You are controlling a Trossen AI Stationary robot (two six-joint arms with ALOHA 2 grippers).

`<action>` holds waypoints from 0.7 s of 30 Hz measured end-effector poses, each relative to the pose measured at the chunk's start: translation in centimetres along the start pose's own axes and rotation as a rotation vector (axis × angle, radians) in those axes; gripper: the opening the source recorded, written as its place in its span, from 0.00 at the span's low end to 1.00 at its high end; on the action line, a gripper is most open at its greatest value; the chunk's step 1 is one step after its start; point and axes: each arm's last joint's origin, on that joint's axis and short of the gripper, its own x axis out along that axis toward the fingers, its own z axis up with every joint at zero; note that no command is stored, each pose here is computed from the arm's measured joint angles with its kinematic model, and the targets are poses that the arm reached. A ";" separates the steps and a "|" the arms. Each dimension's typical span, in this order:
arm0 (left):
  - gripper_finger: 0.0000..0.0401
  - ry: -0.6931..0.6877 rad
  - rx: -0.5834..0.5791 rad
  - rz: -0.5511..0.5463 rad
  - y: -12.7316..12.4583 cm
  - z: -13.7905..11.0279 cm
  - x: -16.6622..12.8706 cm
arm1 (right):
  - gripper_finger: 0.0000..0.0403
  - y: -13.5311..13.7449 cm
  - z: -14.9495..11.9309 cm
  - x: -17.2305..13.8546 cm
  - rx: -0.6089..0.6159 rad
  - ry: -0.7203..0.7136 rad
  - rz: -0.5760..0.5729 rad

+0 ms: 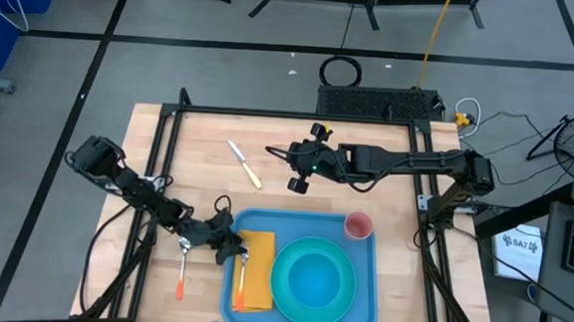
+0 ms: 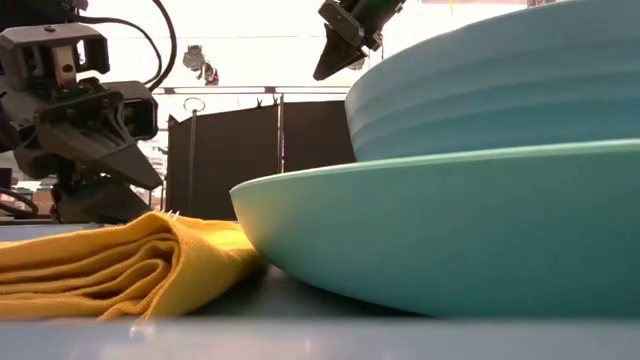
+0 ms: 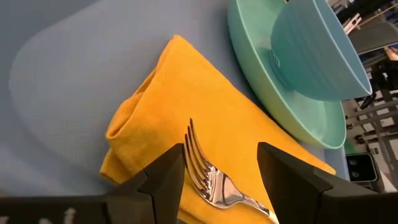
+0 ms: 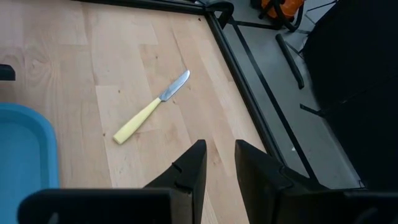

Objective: Set up tray
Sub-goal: Put the orange fork on top of the yellow table napkin, then put the yellow table knife on top of the yellow table napkin

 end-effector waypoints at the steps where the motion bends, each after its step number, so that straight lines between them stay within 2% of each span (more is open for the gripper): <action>1: 0.52 0.002 0.005 0.002 0.0 0.0 0.0 | 0.19 0.0 0.0 0.0 0.000 0.000 0.000; 11: 0.52 0.039 -0.001 0.104 1.2 0.3 0.0 | 0.19 0.0 0.0 0.0 0.000 0.000 0.001; 21: 0.52 -0.007 0.001 0.023 0.0 1.9 -1.5 | 0.19 0.1 0.0 0.0 0.000 -0.001 0.029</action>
